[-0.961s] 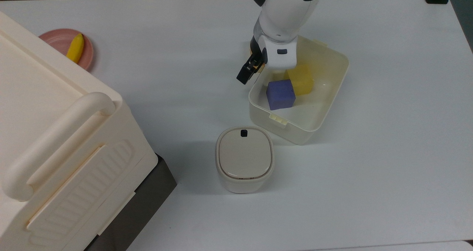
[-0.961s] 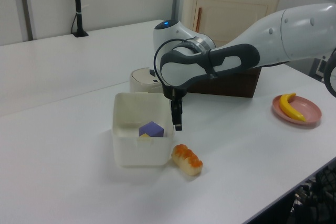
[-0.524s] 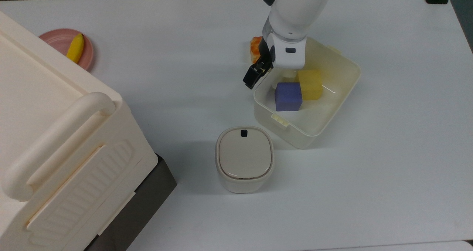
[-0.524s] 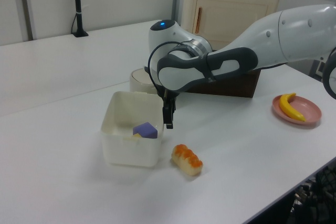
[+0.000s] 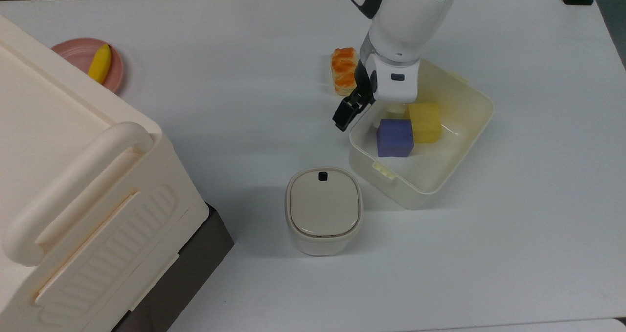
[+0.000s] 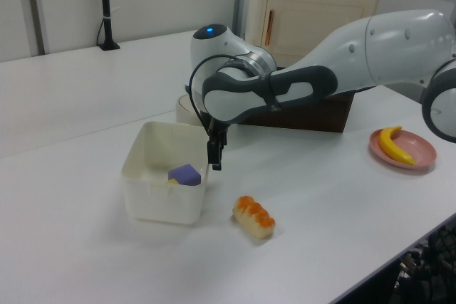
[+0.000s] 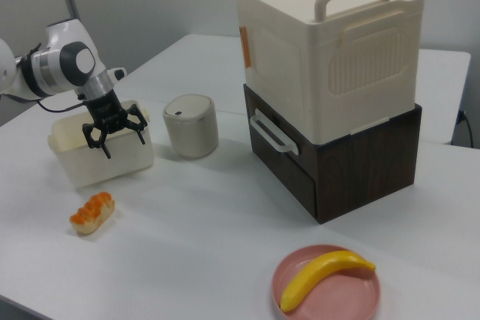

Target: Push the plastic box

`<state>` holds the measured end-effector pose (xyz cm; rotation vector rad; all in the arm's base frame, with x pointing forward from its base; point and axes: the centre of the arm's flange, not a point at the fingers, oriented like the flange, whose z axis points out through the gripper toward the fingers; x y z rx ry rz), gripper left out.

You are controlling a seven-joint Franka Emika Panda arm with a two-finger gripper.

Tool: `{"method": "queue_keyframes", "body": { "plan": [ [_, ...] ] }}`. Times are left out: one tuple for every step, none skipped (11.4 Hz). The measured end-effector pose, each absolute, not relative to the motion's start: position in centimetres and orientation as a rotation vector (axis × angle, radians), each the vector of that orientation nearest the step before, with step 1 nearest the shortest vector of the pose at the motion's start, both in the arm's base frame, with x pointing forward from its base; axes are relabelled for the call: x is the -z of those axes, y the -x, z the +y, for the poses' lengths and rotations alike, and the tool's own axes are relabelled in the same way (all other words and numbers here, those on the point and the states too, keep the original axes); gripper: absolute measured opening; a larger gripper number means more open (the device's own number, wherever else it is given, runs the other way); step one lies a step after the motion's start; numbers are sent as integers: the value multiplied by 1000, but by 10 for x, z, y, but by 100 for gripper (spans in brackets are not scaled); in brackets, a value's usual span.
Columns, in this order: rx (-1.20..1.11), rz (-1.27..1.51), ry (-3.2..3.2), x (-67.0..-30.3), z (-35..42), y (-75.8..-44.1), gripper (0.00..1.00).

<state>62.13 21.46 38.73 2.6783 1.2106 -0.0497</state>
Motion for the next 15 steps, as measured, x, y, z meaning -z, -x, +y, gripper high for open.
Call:
{"method": "queue_keyframes", "body": {
  "plan": [
    [20,1220,-2677,-387,221,-627,100],
    [-22,1233,-2673,-387,229,-631,100],
    [-49,1234,-2675,-385,235,-633,100],
    [-73,1231,-2678,-383,242,-635,100],
    [-90,1229,-2677,-382,249,-637,100],
    [-100,1229,-2669,-382,253,-638,100],
    [-111,1225,-2664,-385,254,-640,100],
    [-124,1218,-2665,-389,253,-642,100],
    [-145,1204,-2668,-399,248,-644,100],
    [-180,1174,-2673,-418,236,-646,100],
    [-227,1126,-2681,-446,216,-645,100],
    [-289,1069,-2687,-483,192,-639,100],
    [-335,1009,-2690,-521,167,-628,100],
    [-355,950,-2696,-556,144,-612,100],
    [-342,893,-2714,-584,124,-593,100]
  ]
}}
